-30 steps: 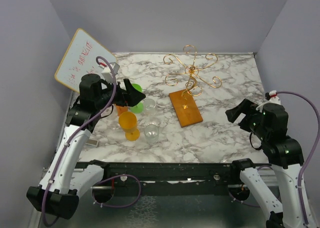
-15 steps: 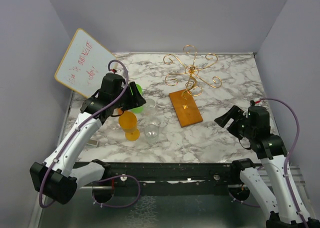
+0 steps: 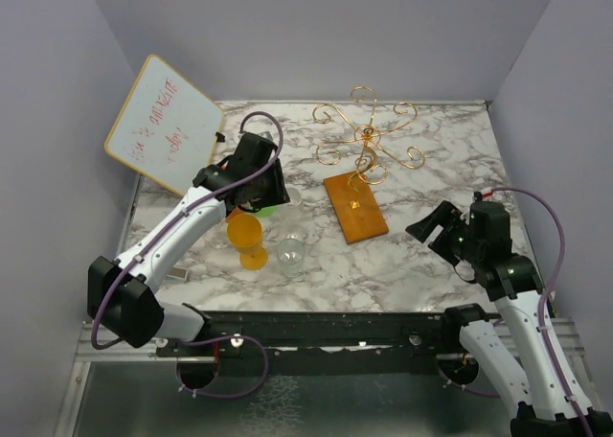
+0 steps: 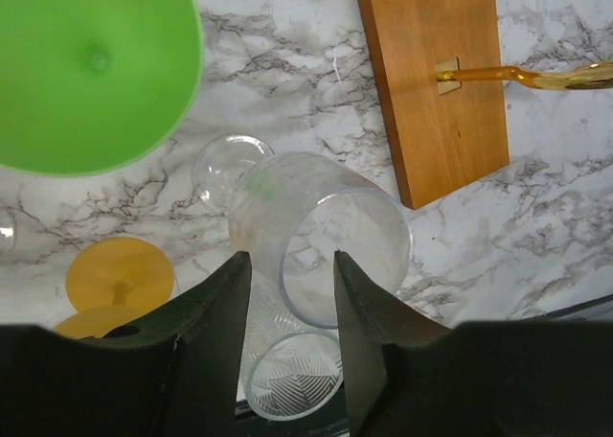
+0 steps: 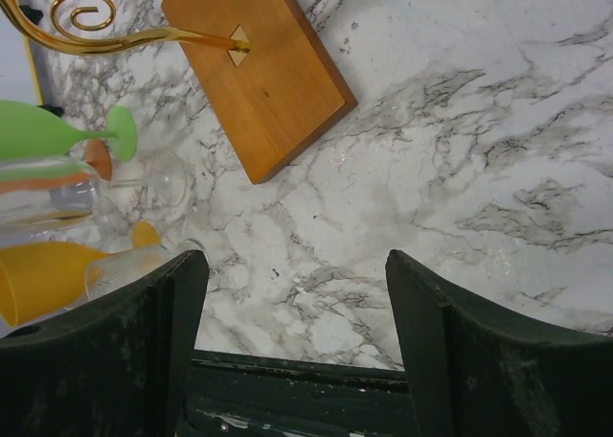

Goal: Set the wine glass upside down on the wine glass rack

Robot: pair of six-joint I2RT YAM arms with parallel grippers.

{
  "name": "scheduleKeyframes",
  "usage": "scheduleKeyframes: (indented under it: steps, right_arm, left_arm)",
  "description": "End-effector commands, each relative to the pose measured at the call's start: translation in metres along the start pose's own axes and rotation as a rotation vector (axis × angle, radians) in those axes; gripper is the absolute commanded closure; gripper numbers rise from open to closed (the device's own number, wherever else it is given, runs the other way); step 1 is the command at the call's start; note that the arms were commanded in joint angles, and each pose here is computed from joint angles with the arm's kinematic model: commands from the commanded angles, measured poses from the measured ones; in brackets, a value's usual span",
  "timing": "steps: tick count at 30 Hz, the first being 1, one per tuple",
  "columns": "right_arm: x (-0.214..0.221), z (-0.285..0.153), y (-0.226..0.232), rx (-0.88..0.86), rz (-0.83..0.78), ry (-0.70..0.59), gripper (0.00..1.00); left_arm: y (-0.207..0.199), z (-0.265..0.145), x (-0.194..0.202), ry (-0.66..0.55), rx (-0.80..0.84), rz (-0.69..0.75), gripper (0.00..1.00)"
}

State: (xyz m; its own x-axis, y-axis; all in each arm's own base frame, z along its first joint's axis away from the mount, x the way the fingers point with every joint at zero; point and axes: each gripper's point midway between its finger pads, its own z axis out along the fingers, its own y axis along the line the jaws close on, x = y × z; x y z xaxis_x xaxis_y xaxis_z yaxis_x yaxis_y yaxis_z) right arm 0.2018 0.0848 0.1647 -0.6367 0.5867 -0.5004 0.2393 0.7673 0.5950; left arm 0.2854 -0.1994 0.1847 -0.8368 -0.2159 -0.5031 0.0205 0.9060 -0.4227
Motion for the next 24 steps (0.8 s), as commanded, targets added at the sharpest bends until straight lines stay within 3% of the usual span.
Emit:
scheduleKeyframes:
  steps: [1, 4, 12, 18, 24]
  right_arm:
    - [-0.002, 0.002, -0.004, 0.022, 0.002, -0.009, 0.21]
    - [-0.012, -0.003, -0.012, 0.088, -0.01, -0.042, 0.21]
    - [-0.023, -0.011, -0.01, 0.102, -0.033, -0.082, 0.21]
    - [-0.017, -0.011, -0.006, 0.081, 0.007, -0.059, 0.21]
    - [0.001, -0.014, 0.018, -0.031, 0.185, 0.028, 0.17]
  left_arm:
    - [-0.002, 0.002, -0.012, -0.036, -0.114, 0.066, 0.61]
    - [0.002, 0.007, -0.009, -0.008, -0.154, 0.095, 0.67]
    - [0.006, 0.011, -0.006, 0.036, -0.211, 0.135, 1.0]
    - [-0.022, -0.01, -0.007, 0.021, -0.097, 0.147, 1.0]
    - [-0.061, -0.035, 0.012, 0.006, 0.052, 0.145, 1.0]
